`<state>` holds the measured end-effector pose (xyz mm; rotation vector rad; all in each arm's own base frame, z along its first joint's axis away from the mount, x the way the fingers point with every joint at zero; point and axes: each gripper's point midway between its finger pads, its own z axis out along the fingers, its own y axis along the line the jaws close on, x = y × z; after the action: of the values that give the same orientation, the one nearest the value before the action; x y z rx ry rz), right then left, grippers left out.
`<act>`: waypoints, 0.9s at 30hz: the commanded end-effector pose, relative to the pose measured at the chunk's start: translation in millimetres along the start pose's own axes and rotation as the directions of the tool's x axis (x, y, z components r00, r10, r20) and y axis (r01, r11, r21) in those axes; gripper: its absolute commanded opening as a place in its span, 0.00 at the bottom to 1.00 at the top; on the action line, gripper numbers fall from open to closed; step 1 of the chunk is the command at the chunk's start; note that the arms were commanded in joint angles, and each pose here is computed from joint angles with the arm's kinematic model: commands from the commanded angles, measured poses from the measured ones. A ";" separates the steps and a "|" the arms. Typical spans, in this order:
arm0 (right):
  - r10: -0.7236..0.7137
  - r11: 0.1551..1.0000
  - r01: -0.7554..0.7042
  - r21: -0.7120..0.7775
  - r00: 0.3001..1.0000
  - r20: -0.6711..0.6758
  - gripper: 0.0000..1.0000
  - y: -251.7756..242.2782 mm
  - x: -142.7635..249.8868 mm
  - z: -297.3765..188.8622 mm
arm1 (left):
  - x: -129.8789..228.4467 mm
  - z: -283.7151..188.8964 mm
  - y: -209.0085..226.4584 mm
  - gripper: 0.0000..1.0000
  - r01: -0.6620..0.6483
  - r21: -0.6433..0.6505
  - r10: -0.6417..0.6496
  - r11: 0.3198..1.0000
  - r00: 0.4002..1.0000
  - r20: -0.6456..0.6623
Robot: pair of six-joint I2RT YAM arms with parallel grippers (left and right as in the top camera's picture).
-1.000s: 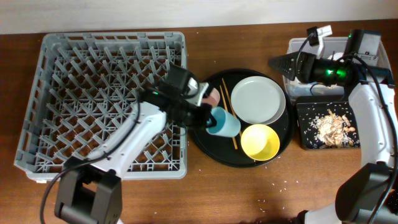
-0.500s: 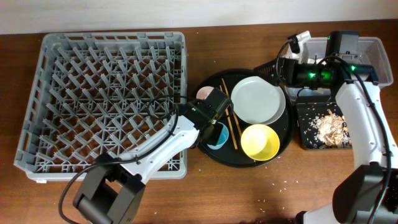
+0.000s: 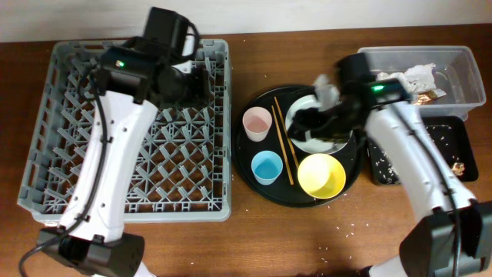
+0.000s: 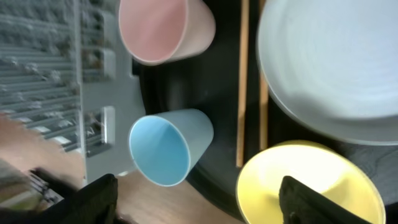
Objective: Sort waste into correct bins and load items into the dishwasher rack
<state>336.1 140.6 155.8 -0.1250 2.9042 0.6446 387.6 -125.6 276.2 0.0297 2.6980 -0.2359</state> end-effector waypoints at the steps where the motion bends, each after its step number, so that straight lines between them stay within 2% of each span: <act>1: 0.066 0.964 -0.062 0.260 0.998 -0.008 0.78 -13.1 12.4 27.0 | -4.6 11.6 16.9 0.60 0.038 -0.022 -0.039 0.999 0.999 -0.020; 4: 0.068 0.960 -0.039 0.278 0.993 -0.095 0.76 -0.9 29.7 67.9 | -4.3 16.2 17.5 0.59 0.040 -0.025 -0.040 0.999 0.999 -0.031; 8: 0.121 0.949 -0.068 0.309 0.980 -0.156 0.63 -10.8 36.8 98.0 | -4.2 16.2 17.6 0.60 0.039 -0.025 -0.040 0.999 0.999 -0.031; 9: 0.125 0.947 -0.068 0.313 0.978 -0.165 0.54 -12.4 37.9 101.2 | -4.3 16.2 17.5 0.60 0.039 -0.025 -0.040 0.999 0.999 -0.031; 11: 0.125 0.948 -0.069 0.311 0.979 -0.161 0.04 -12.1 36.8 100.3 | -4.3 16.2 17.5 0.60 0.039 -0.025 -0.040 0.999 0.999 -0.031; 13: 0.130 0.961 -0.089 0.263 0.981 -0.142 0.04 -5.2 31.4 85.7 | -3.1 16.2 17.8 0.60 0.039 -0.027 -0.040 0.999 0.999 -0.035; 15: 0.096 0.990 -0.080 0.118 0.986 -0.134 0.04 13.3 27.6 58.5 | 5.0 15.8 14.0 0.60 0.041 -0.003 -0.041 0.999 0.997 -0.072; 17: 0.055 0.997 -0.060 -0.053 0.994 -0.096 0.04 31.4 22.6 25.1 | 14.1 16.1 -5.2 0.60 -0.007 0.117 0.021 0.993 0.993 -0.116; 18: 0.020 0.977 -0.023 -0.211 1.000 -0.014 0.04 46.6 10.1 -6.2 | 19.1 15.2 -19.4 0.61 -0.010 0.217 0.042 0.976 0.989 -0.141; 19: 0.014 0.949 0.011 -0.316 0.997 0.078 0.04 54.2 -5.1 -32.4 | 21.6 14.1 -32.9 0.66 -0.029 0.322 0.080 0.946 0.986 -0.147; 20: 0.014 0.911 0.064 -0.408 0.982 0.186 0.04 58.2 -24.9 -59.5 | 22.7 10.2 -50.6 0.71 -0.058 0.456 0.132 0.888 0.982 -0.132; 21: 0.011 0.875 0.111 -0.471 0.969 0.248 0.04 61.4 -37.6 -75.3 | 22.6 7.2 -61.5 0.75 -0.071 0.537 0.157 0.840 0.981 -0.116; 22: -0.009 0.813 0.182 -0.554 0.954 0.300 0.04 69.8 -47.5 -91.3 | 20.9 -1.2 -79.1 0.81 -0.096 0.669 0.192 0.737 0.979 -0.071; 23: -0.025 0.757 0.232 -0.610 0.945 0.327 0.04 77.4 -53.7 -99.7 | 19.5 -9.3 -90.4 0.99 -0.127 0.757 0.217 0.641 0.976 -0.021; 25: -0.025 0.712 0.246 -0.657 0.945 0.327 0.04 82.3 -61.6 -99.2 | 18.5 -29.9 -106.4 0.99 -0.167 0.897 0.226 0.409 0.971 0.078; 27: -0.037 0.682 0.261 -0.683 0.945 0.324 0.04 84.9 -62.9 -98.0 | 18.2 -37.8 -105.1 0.99 -0.172 0.935 0.207 0.308 0.972 0.111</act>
<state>385.2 166.4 281.8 -0.2610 2.2180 1.3994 367.8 -213.7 287.3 0.5662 2.4150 -1.3495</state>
